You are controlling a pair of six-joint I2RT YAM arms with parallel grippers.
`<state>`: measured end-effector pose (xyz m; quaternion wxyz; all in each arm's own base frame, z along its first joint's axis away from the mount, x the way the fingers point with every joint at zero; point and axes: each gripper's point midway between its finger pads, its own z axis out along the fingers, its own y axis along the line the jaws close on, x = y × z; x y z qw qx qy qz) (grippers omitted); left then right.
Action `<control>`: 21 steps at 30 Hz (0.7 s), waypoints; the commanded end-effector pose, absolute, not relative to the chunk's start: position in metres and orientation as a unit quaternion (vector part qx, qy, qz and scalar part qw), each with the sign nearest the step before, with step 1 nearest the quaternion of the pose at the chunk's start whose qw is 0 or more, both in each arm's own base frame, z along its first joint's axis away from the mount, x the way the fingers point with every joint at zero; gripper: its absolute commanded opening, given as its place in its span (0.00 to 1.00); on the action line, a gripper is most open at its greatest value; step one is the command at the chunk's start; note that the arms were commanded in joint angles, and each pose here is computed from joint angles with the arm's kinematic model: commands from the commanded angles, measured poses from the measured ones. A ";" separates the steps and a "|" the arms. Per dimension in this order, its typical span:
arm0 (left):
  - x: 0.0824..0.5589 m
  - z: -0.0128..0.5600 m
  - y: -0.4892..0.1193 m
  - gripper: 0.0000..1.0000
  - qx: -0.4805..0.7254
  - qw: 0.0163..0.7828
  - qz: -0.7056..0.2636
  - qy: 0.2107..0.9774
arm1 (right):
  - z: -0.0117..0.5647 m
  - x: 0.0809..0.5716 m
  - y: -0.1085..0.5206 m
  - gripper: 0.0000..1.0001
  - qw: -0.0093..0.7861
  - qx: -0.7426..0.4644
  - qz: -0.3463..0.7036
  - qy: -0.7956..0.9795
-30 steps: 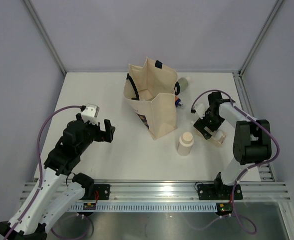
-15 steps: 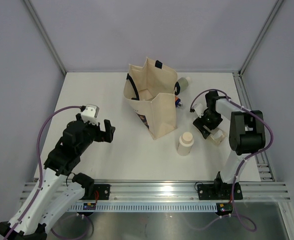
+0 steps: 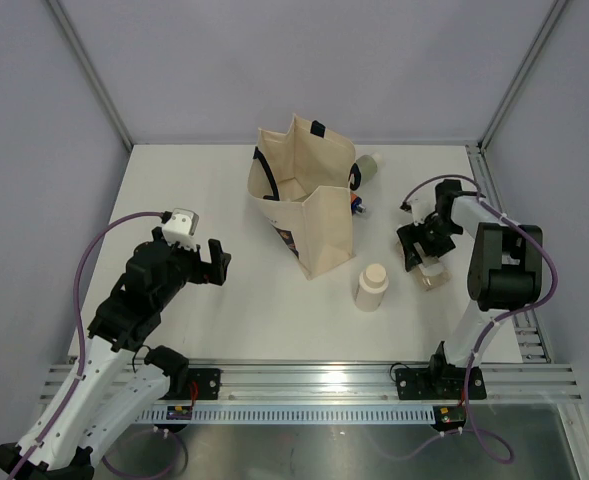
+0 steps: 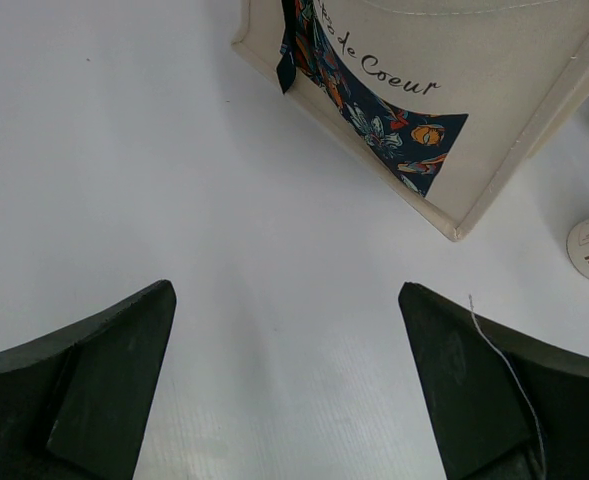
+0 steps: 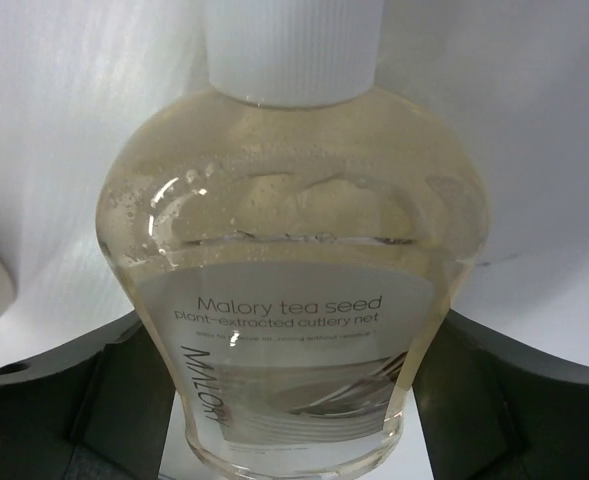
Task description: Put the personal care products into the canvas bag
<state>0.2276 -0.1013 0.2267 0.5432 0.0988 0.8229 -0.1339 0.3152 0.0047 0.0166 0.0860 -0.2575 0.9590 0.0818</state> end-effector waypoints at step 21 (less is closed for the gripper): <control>0.234 0.241 -0.097 0.99 0.090 0.574 -0.126 0.804 | 0.251 0.354 0.058 0.00 0.398 -0.194 0.377 0.814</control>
